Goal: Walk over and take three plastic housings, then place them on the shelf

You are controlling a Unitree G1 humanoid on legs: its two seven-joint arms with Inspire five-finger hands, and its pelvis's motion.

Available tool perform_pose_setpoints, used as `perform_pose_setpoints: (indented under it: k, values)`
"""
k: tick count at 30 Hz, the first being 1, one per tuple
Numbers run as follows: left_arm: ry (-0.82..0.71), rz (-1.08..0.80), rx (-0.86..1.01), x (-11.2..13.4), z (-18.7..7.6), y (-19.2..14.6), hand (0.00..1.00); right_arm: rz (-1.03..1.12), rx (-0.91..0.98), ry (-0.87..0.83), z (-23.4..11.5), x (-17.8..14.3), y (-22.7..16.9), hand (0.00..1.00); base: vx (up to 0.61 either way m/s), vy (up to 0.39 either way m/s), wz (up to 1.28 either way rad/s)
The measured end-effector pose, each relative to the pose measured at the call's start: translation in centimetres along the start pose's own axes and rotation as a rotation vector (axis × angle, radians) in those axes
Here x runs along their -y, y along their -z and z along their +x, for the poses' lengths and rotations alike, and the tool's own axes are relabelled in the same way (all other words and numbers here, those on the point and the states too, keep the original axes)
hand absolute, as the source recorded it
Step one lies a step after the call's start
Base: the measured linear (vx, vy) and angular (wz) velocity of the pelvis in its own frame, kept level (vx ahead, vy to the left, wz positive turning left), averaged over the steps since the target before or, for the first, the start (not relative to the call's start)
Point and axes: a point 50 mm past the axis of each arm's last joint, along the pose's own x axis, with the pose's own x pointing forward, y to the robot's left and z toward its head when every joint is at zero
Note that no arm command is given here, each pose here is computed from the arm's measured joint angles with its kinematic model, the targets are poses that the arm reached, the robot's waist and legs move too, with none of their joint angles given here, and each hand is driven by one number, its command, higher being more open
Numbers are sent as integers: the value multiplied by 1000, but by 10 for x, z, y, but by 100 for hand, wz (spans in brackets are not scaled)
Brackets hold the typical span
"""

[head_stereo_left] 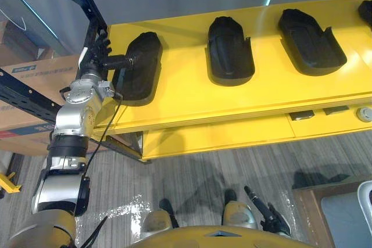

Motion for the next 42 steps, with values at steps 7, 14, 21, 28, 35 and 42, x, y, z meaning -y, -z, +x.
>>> perform_pose_setpoints:
  k: [7,14,21,28,35,42]
  values:
    - [55,-2,78,8,-10,-11,100,23,-48,25,-2,4,12,100,6,-5,2]
    - [62,105,130,-1,-38,0,100,50,-71,57,-5,11,18,100,2,-3,0]
    - [40,139,167,11,-95,39,100,64,-121,90,-11,16,33,100,14,4,10]
    - [136,137,29,29,-134,85,100,73,-133,79,-12,9,38,100,-26,-12,12]
    - [161,127,-14,34,-145,101,100,49,-137,63,-12,7,38,100,0,0,0]
    - [143,155,-9,32,-145,103,100,41,-134,54,-11,6,36,100,22,6,2]
